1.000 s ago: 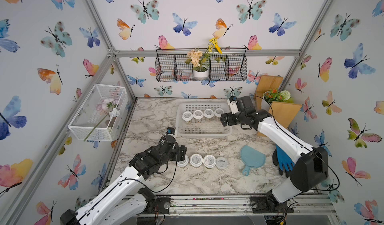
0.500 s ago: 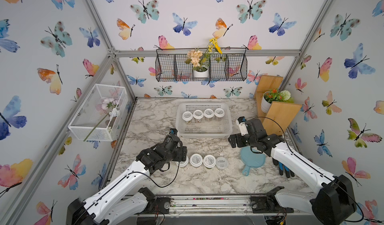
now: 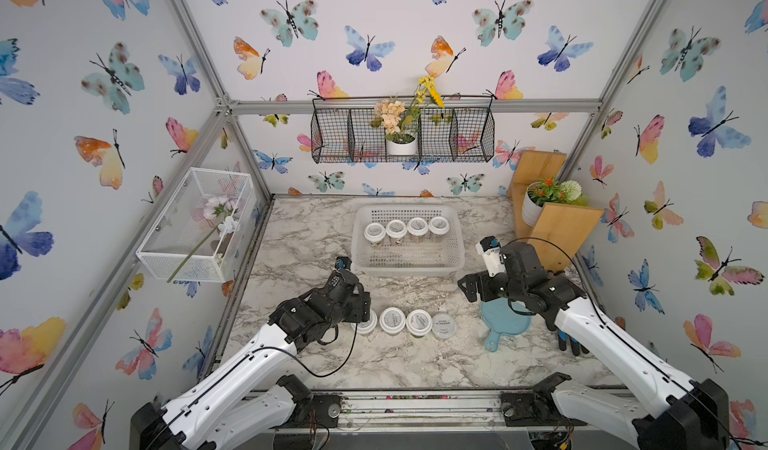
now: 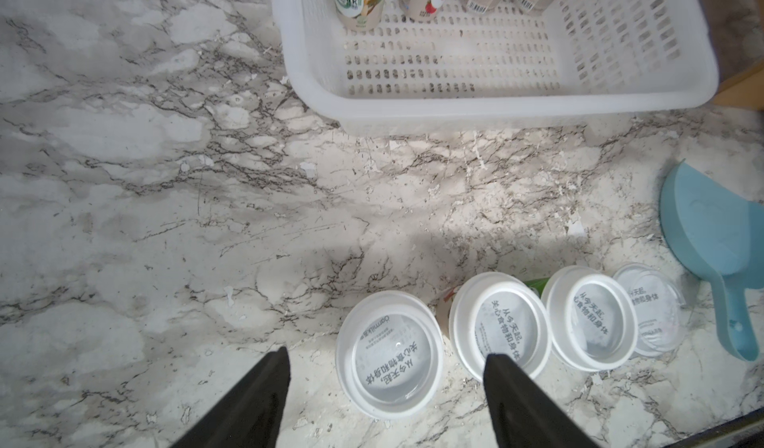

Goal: Put the yogurt in the basket
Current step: Pick up the yogurt from the center of the board.

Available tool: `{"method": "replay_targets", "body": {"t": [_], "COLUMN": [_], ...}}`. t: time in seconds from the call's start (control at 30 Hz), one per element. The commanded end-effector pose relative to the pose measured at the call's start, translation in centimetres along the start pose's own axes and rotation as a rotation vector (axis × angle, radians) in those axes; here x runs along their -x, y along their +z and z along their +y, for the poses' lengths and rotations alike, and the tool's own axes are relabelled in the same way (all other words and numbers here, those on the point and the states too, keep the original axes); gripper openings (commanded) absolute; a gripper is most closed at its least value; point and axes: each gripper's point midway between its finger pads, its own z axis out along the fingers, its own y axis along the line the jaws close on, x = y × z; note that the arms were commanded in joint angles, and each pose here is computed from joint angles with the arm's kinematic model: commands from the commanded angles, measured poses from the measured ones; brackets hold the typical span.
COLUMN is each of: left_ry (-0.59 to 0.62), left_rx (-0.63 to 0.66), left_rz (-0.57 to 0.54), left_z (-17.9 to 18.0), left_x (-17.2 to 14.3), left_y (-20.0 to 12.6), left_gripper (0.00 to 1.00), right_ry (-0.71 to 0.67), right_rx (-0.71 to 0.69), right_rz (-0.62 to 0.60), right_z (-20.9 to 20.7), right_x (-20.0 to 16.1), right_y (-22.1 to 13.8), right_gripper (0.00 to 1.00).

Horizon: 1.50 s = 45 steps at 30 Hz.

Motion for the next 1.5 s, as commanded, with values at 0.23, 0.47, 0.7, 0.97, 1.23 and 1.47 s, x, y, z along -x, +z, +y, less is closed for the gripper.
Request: {"method": "replay_targets", "body": {"t": [0.23,0.47,0.7,0.97,1.23,1.47], "left_ry": [-0.006,0.007,0.033,0.041,0.047,0.047], "left_rx": [0.066,0.044,0.033,0.036,0.042,0.045], "left_rz": [0.149,0.237,0.267,0.305,0.325,0.329], "left_z": [0.5,-0.2,-0.8,-1.1,-1.1,-1.1], "left_x": [-2.8,-4.3,-4.9,-5.7,-6.0,-6.1], "left_y": [0.3,1.4,2.6,4.2,4.7,4.8], "left_gripper": [0.80,0.88,0.87,0.79,0.81,0.80], "right_ry": [0.005,0.004,0.003,0.003,0.001,-0.001], "right_rx": [-0.008,-0.004,-0.016,-0.006,0.000,-0.002], "right_rz": [0.029,0.026,0.013,0.025,0.028,0.032], "right_z": [-0.1,0.0,-0.2,0.0,0.1,0.2], "right_x": [-0.8,-0.9,-0.7,-0.9,-1.0,-1.1], "right_y": [0.8,1.1,0.8,1.0,1.1,1.1], "right_gripper": [0.99,0.99,0.99,1.00,1.00,1.00]}}
